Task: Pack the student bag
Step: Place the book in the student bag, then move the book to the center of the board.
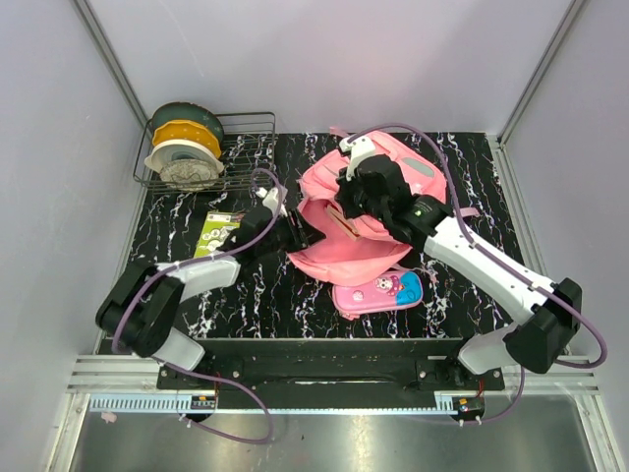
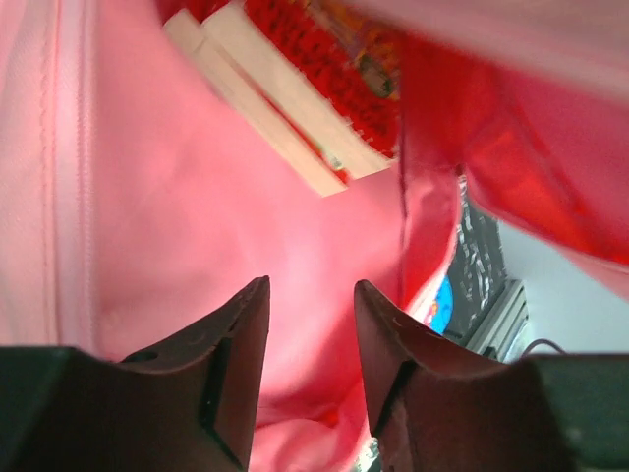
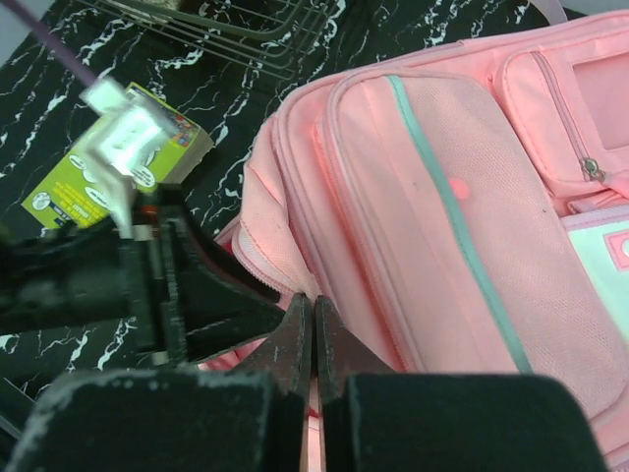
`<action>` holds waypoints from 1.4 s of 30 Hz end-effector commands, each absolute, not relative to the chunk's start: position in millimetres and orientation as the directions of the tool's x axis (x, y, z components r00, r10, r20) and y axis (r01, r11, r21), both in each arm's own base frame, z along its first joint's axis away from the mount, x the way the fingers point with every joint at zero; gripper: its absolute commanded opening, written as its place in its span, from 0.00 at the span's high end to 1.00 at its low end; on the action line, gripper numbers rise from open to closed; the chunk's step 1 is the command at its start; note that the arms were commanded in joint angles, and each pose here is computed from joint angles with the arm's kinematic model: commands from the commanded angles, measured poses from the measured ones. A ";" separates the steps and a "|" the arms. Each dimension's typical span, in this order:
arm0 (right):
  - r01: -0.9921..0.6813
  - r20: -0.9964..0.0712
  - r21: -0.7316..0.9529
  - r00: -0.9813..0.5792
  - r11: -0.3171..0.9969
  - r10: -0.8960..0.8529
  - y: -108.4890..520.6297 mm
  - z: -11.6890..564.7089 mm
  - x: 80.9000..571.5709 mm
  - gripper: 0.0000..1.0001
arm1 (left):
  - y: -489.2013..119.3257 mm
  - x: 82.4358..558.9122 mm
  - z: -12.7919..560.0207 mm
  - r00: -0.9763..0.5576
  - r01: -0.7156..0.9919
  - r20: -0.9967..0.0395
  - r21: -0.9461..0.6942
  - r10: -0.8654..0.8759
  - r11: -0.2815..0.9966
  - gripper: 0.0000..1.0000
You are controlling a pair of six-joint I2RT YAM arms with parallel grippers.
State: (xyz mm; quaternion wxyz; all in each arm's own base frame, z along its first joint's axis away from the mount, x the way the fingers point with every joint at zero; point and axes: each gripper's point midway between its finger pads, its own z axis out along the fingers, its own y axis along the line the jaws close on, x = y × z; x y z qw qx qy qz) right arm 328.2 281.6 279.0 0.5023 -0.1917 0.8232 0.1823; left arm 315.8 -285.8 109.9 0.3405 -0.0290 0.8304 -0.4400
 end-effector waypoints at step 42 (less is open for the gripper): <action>-0.529 -0.763 0.529 -0.639 0.663 0.099 335.9 263.9 339.0 0.31 | -50.5 301.1 192.4 -0.448 -0.180 -0.752 -0.453 -0.483 0.873 0.01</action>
